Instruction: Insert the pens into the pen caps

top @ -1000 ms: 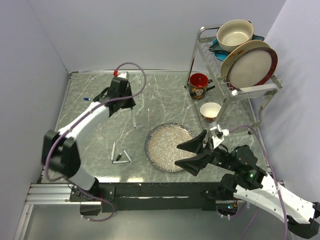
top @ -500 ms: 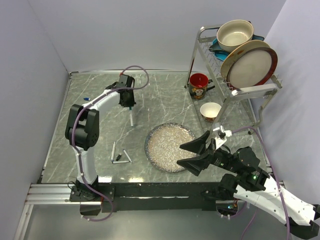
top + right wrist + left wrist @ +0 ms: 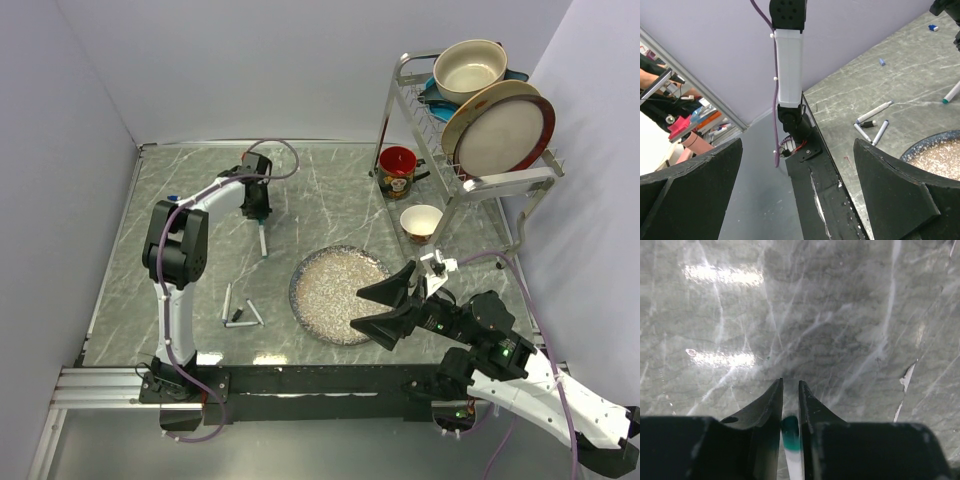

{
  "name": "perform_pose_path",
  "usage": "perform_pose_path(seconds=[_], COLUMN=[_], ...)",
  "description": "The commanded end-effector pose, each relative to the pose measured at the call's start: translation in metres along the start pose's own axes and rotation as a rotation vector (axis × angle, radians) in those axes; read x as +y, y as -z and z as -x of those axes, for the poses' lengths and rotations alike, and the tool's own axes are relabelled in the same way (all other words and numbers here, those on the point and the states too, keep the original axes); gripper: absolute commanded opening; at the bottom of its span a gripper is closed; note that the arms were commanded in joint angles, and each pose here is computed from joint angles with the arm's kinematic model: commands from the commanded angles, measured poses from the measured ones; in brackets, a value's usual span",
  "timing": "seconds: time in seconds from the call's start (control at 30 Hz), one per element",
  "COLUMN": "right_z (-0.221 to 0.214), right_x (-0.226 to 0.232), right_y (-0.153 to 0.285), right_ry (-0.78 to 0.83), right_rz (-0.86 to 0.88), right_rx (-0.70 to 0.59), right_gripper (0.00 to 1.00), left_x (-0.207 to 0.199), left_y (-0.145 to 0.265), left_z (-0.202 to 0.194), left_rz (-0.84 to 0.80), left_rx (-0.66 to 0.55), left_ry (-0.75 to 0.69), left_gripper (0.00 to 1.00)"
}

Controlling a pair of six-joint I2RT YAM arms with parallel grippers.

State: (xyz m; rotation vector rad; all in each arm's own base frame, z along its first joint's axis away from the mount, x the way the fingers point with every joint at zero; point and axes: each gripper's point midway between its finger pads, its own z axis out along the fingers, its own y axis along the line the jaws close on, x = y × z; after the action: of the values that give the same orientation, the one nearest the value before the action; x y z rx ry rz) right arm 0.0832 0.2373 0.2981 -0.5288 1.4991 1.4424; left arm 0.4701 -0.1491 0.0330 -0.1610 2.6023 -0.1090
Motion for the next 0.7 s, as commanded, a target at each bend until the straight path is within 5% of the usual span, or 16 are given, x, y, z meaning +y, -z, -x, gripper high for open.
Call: perform_pose_path(seconds=[0.0, 0.4, 0.67], right_z=[0.025, 0.024, 0.018], right_x=[0.018, 0.017, 0.007], right_y=[0.002, 0.001, -0.003], right_ry=[0.018, 0.013, -0.002], right_rz=[0.049, 0.046, 0.013], right_rx=[-0.071, -0.072, -0.058], right_gripper=[1.00, 1.00, 0.99], left_x=[0.005, 0.001, 0.004], left_y=[0.002, 0.024, 0.105], left_z=[0.018, 0.031, 0.056], left_rz=[0.025, 0.004, -0.051], left_rx=[-0.035, -0.069, -0.203], left_ry=[0.012, 0.015, 0.223], left_gripper=[0.24, 0.32, 0.67])
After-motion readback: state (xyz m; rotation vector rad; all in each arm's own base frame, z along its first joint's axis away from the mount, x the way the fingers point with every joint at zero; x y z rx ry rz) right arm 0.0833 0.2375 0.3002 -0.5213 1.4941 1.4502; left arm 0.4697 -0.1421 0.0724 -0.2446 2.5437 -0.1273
